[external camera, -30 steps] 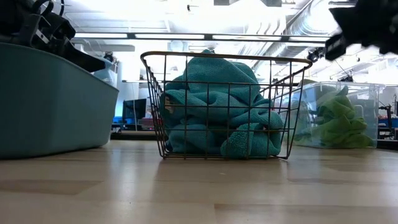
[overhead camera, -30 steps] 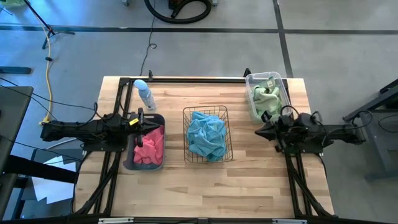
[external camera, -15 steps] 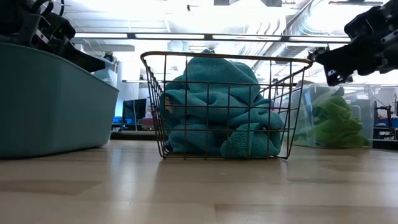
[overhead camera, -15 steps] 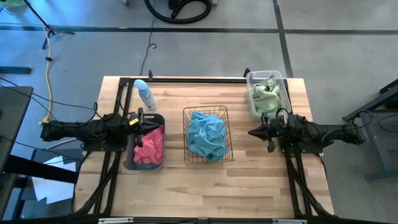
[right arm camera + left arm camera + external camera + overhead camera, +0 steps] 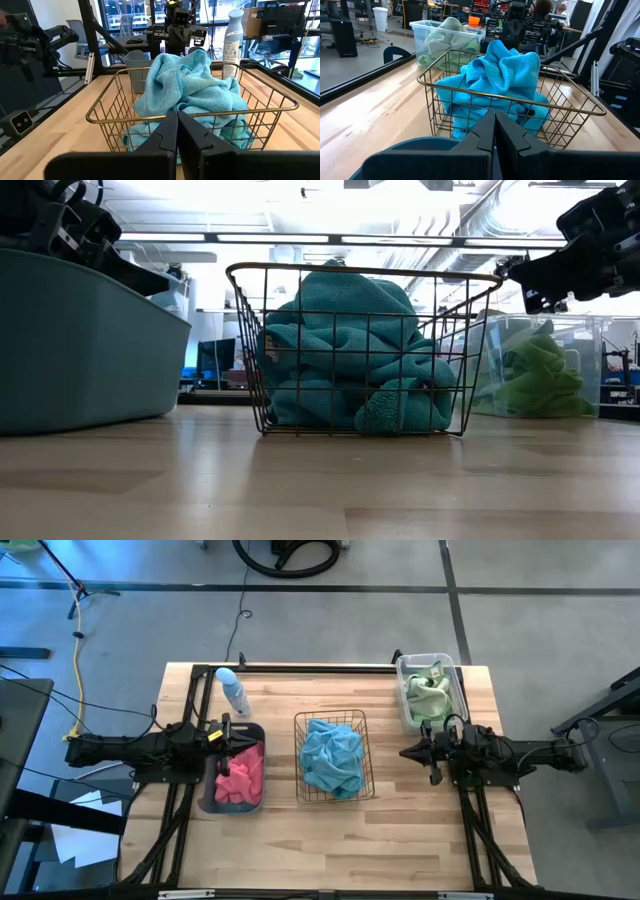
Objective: Sort microfiber towel by color & place in baskets
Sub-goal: Return to Home Position
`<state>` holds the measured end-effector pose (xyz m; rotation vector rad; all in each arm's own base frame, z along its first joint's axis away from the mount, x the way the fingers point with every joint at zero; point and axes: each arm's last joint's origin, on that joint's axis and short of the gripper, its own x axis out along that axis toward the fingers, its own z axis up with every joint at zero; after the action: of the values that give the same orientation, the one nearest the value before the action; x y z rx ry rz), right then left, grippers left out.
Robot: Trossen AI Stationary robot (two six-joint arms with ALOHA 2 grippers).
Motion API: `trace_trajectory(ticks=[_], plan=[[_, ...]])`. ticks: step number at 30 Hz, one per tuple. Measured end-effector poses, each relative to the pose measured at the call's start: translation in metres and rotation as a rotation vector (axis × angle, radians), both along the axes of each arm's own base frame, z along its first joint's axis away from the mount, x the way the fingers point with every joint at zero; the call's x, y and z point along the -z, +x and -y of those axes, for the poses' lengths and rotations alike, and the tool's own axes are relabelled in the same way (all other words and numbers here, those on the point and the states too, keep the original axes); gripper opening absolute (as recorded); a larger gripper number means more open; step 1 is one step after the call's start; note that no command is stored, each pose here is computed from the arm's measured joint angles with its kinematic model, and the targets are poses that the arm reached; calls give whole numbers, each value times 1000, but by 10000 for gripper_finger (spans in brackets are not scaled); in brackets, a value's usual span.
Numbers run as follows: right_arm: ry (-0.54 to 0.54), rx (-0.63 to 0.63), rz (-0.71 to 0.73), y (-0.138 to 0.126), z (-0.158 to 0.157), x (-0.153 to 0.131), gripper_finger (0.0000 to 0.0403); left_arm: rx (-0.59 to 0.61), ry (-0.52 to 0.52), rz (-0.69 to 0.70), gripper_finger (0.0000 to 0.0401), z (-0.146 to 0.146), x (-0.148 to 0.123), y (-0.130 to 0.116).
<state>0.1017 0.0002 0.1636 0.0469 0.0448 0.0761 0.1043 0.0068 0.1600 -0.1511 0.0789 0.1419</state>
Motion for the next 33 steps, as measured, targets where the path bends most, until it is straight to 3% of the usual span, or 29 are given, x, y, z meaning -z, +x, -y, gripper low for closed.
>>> trace_trajectory(ticks=[22,33], plan=[[0,1,0,0,0,0,0,0,0,3,0,0,0,0],[0,1,-1,0,0,0,0,58,3,204,0,6,-19,-8]])
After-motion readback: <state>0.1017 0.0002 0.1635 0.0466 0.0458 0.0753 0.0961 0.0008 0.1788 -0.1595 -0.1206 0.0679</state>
